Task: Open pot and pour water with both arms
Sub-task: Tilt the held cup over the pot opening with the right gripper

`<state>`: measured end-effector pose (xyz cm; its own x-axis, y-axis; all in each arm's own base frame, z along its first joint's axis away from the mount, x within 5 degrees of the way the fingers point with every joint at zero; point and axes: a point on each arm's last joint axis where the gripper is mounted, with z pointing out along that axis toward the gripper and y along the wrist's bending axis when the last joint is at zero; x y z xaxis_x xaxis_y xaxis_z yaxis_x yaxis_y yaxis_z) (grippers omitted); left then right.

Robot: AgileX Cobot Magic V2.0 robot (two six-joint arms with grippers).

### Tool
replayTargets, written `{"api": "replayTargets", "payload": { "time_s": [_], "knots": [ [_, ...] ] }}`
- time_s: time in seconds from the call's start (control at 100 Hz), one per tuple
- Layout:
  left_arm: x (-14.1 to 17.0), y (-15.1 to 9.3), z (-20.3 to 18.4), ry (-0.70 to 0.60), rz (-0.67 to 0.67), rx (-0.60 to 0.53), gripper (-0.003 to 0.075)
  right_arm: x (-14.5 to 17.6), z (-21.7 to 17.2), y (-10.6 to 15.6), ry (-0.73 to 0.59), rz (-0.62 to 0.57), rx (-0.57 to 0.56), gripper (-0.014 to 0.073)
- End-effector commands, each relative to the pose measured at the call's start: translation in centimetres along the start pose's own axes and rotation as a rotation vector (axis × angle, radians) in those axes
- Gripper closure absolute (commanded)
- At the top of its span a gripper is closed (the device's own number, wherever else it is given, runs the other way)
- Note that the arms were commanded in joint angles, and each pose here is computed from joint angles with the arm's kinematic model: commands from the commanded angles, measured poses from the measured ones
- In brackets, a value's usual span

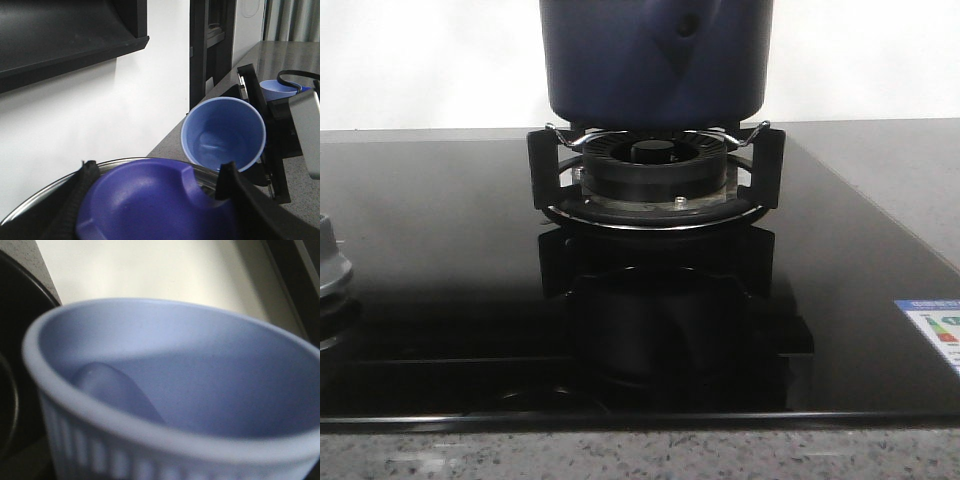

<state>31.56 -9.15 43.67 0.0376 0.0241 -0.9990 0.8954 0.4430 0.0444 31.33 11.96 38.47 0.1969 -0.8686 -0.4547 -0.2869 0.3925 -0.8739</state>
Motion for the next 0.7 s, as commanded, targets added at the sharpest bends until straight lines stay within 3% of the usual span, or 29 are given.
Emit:
{"api": "replayTargets", "payload": {
  "time_s": [0.0, 0.69],
  "knots": [
    [-3.8, -1.6, -1.0, -0.148, 0.016, 0.01, 0.0468, -1.7, -1.4, -2.2, -0.113, -0.059, 0.084, 0.0316],
    [-3.8, -1.7, -1.0, -0.148, 0.017, 0.018, 0.0468, -1.6, 0.3, -0.9, -0.139, -0.249, 0.05, 0.0316]
  ]
}}
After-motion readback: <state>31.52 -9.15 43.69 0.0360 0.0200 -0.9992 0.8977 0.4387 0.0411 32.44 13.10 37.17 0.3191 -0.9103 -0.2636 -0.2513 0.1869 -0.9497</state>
